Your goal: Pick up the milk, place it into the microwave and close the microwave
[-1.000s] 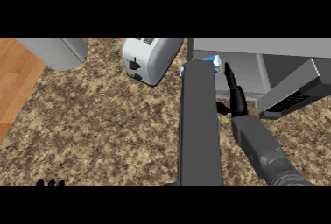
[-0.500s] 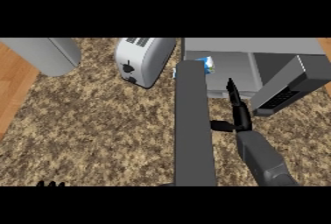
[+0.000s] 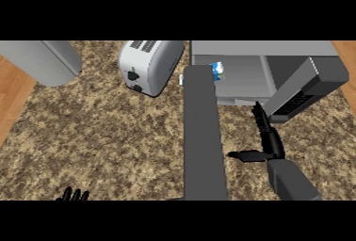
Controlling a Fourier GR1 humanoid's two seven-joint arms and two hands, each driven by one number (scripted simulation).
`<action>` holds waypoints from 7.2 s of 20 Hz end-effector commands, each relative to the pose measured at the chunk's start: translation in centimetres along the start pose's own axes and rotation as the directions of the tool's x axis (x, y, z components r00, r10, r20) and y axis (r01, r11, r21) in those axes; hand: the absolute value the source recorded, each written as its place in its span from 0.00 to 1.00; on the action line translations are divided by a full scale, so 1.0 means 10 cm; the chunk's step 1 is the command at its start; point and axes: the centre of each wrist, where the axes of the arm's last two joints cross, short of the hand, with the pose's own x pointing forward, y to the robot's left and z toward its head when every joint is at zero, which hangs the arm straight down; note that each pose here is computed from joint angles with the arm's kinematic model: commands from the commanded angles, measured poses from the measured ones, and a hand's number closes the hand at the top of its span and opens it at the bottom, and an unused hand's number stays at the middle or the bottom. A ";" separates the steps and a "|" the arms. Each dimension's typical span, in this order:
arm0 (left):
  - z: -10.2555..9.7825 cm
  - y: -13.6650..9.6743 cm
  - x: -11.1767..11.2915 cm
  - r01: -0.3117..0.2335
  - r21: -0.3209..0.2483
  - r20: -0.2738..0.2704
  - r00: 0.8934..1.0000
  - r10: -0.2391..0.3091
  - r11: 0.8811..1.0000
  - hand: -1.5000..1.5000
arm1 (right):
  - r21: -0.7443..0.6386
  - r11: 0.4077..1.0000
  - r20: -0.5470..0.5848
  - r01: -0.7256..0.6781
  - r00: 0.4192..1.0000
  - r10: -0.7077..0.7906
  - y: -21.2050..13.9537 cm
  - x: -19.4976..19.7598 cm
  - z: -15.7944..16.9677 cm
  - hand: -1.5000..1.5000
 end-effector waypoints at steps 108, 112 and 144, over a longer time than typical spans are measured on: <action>-3.35 -2.40 -0.08 0.331 -0.309 0.116 0.944 -0.310 0.892 1.00 | 0.625 0.777 0.283 0.069 0.908 -0.308 -1.18 2.12 -1.04 1.00; -3.33 -2.38 -0.11 0.324 -0.301 0.099 0.946 -0.309 0.897 1.00 | 0.733 0.680 0.299 0.017 0.890 -0.344 -0.97 2.33 -1.12 1.00; -3.32 -2.17 -0.18 0.079 -0.007 -0.226 0.971 -0.079 0.997 1.00 | 0.918 0.397 0.142 -0.002 0.935 -0.326 -0.37 2.57 -0.77 1.00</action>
